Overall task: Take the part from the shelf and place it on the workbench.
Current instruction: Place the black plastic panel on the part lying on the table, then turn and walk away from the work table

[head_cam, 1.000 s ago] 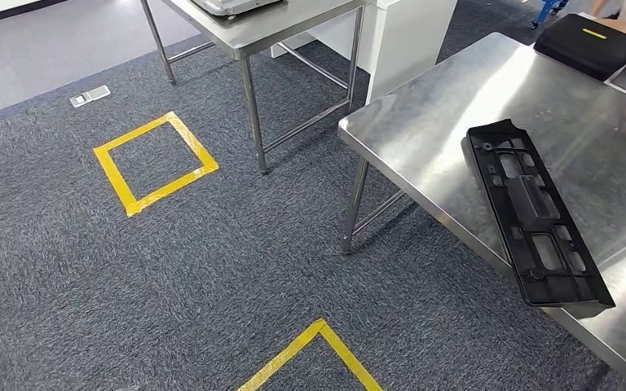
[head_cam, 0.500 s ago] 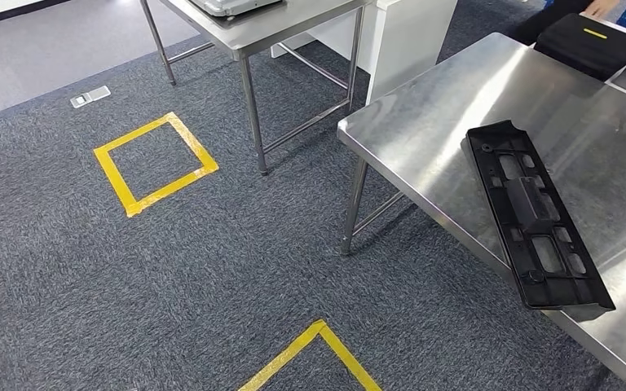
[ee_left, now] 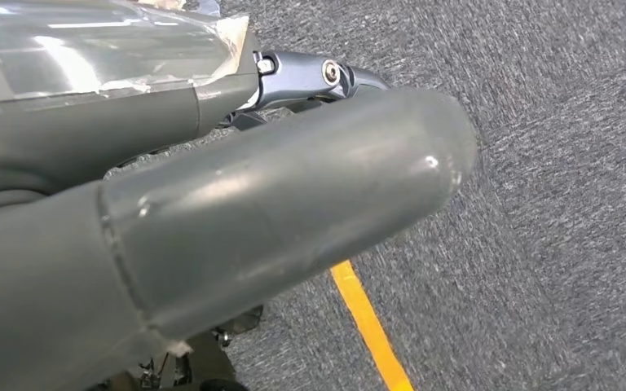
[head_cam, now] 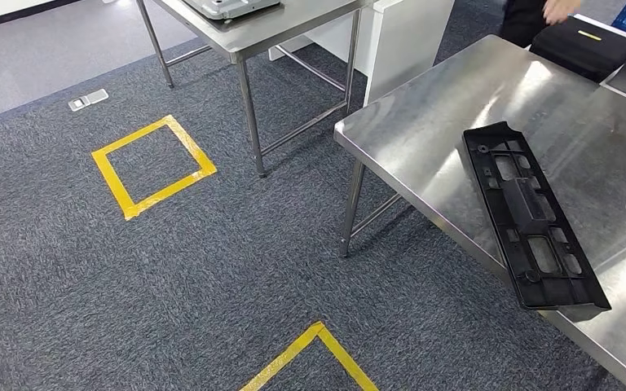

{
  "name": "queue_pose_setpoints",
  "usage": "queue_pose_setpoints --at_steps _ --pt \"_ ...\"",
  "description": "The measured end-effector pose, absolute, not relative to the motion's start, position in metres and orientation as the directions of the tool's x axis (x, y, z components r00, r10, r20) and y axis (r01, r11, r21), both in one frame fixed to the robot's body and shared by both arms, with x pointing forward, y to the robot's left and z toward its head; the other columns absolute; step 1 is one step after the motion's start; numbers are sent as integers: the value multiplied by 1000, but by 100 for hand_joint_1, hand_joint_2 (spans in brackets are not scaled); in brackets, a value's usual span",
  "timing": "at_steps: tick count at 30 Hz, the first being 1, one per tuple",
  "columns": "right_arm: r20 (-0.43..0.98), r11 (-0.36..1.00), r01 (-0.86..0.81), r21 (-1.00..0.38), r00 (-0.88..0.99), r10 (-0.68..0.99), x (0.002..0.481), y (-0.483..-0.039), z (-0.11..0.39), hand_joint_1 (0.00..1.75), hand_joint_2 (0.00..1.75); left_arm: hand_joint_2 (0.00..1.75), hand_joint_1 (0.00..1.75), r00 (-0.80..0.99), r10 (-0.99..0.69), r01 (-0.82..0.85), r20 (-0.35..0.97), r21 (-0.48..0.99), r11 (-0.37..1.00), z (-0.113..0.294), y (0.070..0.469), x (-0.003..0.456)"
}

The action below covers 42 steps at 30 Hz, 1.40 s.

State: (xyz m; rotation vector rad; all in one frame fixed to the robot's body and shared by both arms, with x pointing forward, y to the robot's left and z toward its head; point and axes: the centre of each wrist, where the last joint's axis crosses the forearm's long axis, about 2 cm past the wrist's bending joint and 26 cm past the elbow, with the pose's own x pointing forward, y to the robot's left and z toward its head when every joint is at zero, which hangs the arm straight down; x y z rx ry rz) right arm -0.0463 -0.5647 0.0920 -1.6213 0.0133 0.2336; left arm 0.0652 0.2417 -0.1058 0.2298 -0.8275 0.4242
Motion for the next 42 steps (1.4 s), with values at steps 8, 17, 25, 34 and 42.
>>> queue_pose_setpoints --at_steps 8,17,25,34,42 --pt "-74 256 -59 -965 996 -49 -35 -532 5 0 0 0 0 655 236 -387 718 50 921 -106 242 66" --pt "-38 651 33 -758 995 -94 -2 -417 -87 0 0 0 0 701 126 -252 702 79 964 -105 252 74" --pt "-54 873 21 -486 997 -54 21 -350 -108 0 0 0 0 714 27 -154 700 119 981 -105 268 78" --pt "152 925 48 -378 988 10 38 -310 -110 0 175 0 0 727 -18 -117 686 149 982 -107 283 71" --pt "205 918 51 -392 978 33 44 -303 -110 0 175 0 0 724 -5 -134 690 148 980 -108 282 63"
